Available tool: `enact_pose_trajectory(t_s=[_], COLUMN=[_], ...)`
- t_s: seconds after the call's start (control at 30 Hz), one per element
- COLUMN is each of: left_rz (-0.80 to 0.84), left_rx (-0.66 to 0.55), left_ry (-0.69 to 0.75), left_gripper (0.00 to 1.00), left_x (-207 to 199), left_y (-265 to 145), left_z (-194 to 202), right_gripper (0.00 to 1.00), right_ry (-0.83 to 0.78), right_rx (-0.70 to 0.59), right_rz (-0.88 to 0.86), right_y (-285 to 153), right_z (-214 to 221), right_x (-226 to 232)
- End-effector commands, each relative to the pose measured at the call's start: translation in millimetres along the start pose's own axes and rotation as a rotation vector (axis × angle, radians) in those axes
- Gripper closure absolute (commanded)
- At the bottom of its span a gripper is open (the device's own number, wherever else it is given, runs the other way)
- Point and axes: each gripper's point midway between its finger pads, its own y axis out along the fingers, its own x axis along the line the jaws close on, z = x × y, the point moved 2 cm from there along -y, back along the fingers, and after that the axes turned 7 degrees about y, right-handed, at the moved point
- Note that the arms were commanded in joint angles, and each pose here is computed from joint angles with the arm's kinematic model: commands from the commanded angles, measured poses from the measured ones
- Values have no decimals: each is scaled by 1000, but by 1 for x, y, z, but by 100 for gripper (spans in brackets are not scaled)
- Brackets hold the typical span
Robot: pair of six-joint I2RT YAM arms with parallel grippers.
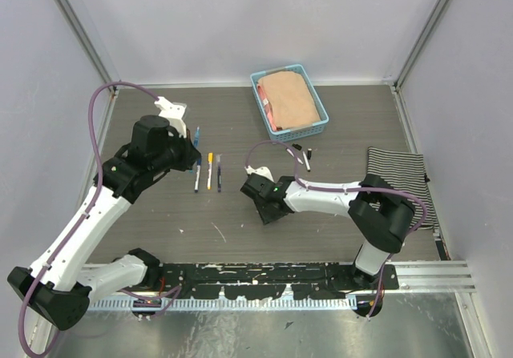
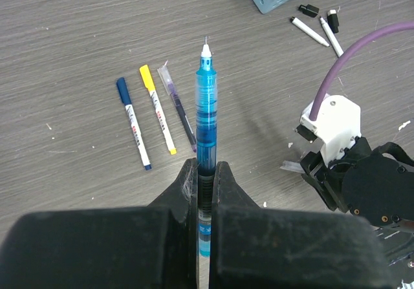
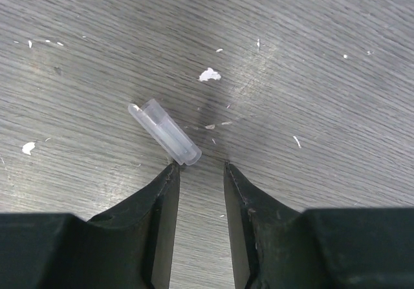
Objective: Insert the pens into the pen caps
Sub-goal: Adjust the pen cap at the center of the board.
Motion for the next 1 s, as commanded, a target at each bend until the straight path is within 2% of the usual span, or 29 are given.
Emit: enact_pose_trajectory(t_s=[0.0, 0.43, 0.8, 0.97], left_rz=[6, 3, 4, 2], left_rx=[-19, -14, -14, -15], left_ry=[-7, -11, -12, -13], left_gripper=[100, 100, 100, 100], left_x=[0, 1, 1, 2], left_y=[2, 4, 4, 4], left_z=[-3, -2, -3, -3], right_gripper=[61, 62, 63, 62], right_ry=[28, 83, 137, 146], right_rx=[-32, -65, -107, -104], right_rz=[64, 59, 150, 72], right_y=[-2, 12, 17, 19], right_z=[-8, -33, -54, -59], right_x=[-9, 1, -12, 2])
